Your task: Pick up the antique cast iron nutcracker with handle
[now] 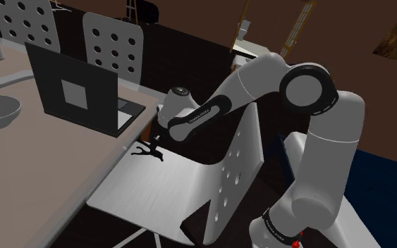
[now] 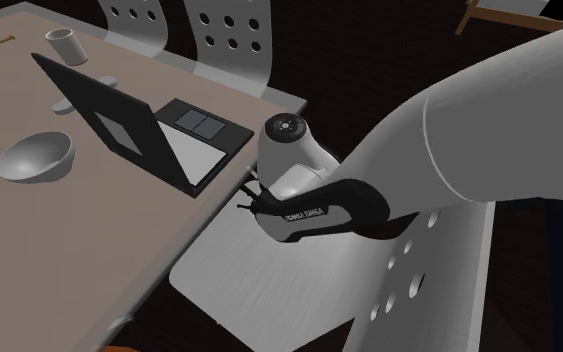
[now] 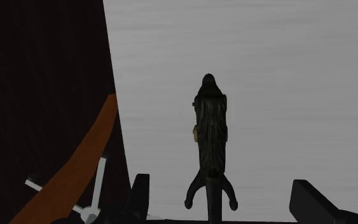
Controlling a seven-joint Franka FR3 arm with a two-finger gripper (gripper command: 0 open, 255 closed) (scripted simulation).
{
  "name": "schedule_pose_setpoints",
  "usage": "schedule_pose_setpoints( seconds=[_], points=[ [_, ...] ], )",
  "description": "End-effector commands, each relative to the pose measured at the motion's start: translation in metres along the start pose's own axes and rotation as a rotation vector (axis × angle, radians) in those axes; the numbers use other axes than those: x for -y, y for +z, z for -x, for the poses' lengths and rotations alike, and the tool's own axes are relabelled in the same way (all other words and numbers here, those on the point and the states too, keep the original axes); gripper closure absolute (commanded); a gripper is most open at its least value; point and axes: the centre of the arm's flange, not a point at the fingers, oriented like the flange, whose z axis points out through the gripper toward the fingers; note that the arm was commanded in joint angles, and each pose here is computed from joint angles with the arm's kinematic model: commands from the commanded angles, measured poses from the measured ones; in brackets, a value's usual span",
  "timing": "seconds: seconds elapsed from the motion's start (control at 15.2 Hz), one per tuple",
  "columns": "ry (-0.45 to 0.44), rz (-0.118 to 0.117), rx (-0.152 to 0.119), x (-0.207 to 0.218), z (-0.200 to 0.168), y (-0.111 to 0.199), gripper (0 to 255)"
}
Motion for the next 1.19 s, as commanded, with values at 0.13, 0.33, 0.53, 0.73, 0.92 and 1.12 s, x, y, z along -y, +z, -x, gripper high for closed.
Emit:
schedule_pose_setpoints(
  seconds=[0.13, 0.33, 0.53, 0.73, 0.92, 1.12],
  points=[
    [-0.02, 0.005, -0.01, 0.003, -0.015, 0.033, 0],
    [-0.02, 0.005, -0.01, 0.004, -0.012, 0.048, 0],
    [-0.02, 0.005, -0.01, 0.006, -0.009, 0.067, 0],
    [-0.02, 0.005, -0.01, 0.006, -0.009, 0.067, 255],
    [-0.02, 0.005, -0.01, 0.006, -0.009, 0.067, 255],
    [-0.02, 0.005, -0.01, 0.006, -0.009, 0.067, 255]
  ],
)
